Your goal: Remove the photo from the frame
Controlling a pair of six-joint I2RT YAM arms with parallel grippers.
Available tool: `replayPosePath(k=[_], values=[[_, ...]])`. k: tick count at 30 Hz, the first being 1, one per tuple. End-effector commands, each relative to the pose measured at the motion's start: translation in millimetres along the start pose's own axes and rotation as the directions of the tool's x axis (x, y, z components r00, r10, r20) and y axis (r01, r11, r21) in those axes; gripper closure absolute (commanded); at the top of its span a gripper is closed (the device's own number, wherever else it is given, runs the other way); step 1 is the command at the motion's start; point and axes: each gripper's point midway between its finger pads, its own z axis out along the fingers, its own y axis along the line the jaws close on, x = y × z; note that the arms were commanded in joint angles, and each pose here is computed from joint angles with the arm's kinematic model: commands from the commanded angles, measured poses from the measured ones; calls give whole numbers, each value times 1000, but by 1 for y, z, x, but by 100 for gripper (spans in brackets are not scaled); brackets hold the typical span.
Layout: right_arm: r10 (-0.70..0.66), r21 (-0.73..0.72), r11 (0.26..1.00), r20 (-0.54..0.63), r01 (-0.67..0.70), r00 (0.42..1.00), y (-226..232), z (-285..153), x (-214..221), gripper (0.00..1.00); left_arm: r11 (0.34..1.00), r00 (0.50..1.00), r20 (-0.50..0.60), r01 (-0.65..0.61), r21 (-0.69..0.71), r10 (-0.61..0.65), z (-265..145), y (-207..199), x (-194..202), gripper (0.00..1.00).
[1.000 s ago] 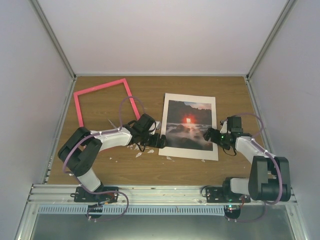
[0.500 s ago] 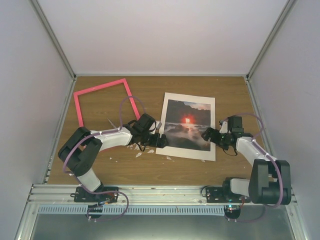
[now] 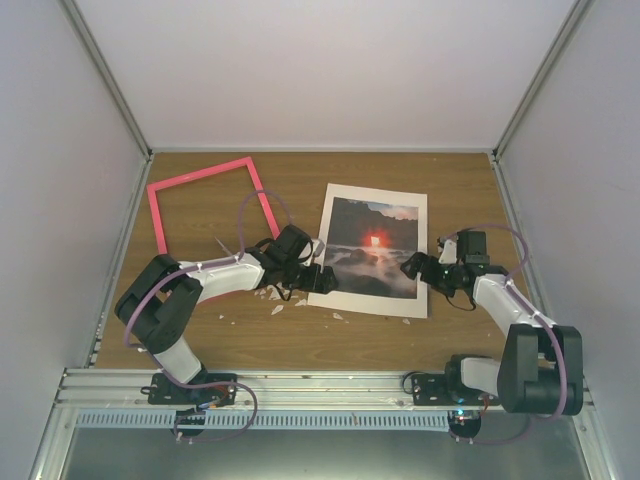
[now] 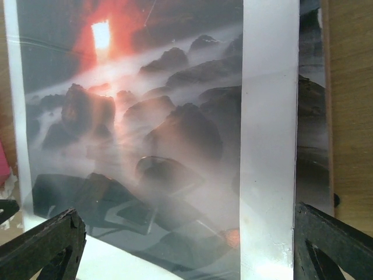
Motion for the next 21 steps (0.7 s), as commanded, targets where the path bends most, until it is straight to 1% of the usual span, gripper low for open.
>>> replayPosePath(k=[1, 9, 15, 18, 21], values=[[-28, -93, 995, 41, 32, 999, 20, -7, -12, 3, 999, 998, 54, -26, 44, 23, -5, -17, -17, 9], [-21, -162, 986, 23, 24, 1000, 29, -2, -8, 4, 999, 999, 41, -23, 44, 21, 1, -16, -14, 9], [-12, -184, 983, 3, 12, 1000, 27, 5, -3, 5, 999, 999, 38, -20, 33, 19, 4, -12, -13, 9], [-7, -171, 985, 1, 7, 1000, 24, 6, -3, 5, 999, 999, 36, -22, 34, 21, 4, -14, -15, 10], [-12, -97, 995, 8, 12, 1000, 13, 4, -4, 4, 1000, 998, 55, -24, 3, 24, -5, -12, -18, 9]])
